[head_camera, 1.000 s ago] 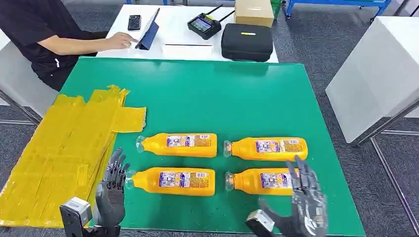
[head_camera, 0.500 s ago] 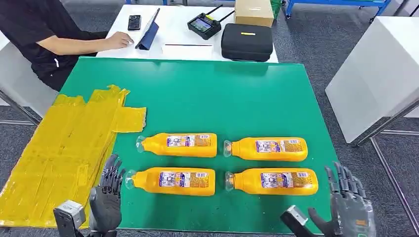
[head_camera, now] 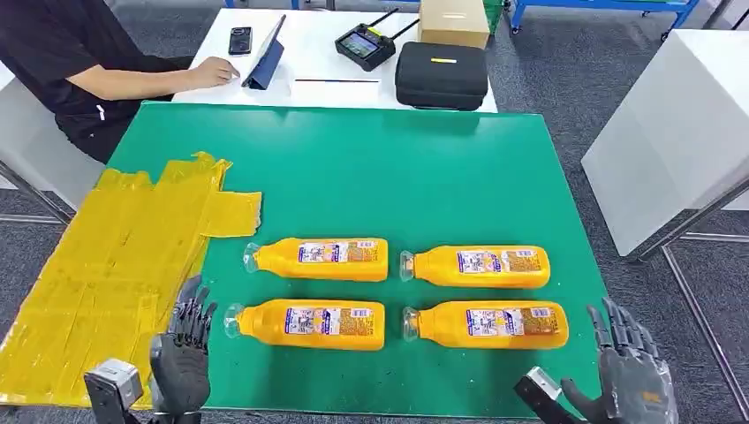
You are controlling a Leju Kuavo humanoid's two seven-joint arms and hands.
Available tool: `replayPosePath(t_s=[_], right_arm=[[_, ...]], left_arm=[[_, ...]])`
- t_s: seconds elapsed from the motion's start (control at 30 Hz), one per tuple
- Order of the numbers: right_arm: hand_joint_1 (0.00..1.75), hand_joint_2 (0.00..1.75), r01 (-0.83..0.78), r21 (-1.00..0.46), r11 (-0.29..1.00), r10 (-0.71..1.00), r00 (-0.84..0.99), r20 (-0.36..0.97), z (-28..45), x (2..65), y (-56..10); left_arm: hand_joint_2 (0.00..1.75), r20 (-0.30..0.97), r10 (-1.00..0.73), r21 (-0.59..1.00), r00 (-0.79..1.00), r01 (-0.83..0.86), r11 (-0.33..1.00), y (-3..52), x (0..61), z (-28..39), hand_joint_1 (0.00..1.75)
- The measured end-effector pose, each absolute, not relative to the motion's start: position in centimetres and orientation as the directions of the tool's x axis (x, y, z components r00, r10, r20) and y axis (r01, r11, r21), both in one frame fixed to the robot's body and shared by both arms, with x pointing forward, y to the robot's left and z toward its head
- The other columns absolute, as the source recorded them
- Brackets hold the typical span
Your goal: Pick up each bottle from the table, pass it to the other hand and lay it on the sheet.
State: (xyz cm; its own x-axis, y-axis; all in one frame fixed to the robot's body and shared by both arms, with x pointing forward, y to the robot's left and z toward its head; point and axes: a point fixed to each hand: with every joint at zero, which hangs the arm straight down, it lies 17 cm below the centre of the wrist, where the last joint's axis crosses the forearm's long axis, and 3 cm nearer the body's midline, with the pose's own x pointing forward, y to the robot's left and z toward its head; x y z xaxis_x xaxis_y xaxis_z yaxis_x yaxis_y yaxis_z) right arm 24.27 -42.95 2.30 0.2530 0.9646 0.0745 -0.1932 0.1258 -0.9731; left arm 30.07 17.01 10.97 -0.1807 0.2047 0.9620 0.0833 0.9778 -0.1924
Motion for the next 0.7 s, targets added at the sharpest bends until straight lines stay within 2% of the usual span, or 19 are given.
replayPosePath(t_s=[0.17,0.43,0.7], right_arm=[[0.00,1.75,-0.206,-0.967,0.147,0.958,0.275,0.086,0.4,25.5,-43.5],[0.00,1.75,-0.205,-0.962,0.183,0.968,0.210,0.140,-1.1,27.2,-42.3],[0.00,1.75,-0.247,-0.958,0.146,0.984,0.141,0.113,-2.0,27.3,-41.5]], left_arm=[[0.00,0.964,0.196,-0.183,-0.178,0.087,0.979,17.3,30.0,10.9,0.00],[0.00,0.962,0.205,-0.195,-0.179,0.074,0.978,17.8,29.8,10.7,0.00],[0.00,0.964,0.200,-0.190,-0.174,0.070,0.979,18.0,29.5,10.5,0.00]])
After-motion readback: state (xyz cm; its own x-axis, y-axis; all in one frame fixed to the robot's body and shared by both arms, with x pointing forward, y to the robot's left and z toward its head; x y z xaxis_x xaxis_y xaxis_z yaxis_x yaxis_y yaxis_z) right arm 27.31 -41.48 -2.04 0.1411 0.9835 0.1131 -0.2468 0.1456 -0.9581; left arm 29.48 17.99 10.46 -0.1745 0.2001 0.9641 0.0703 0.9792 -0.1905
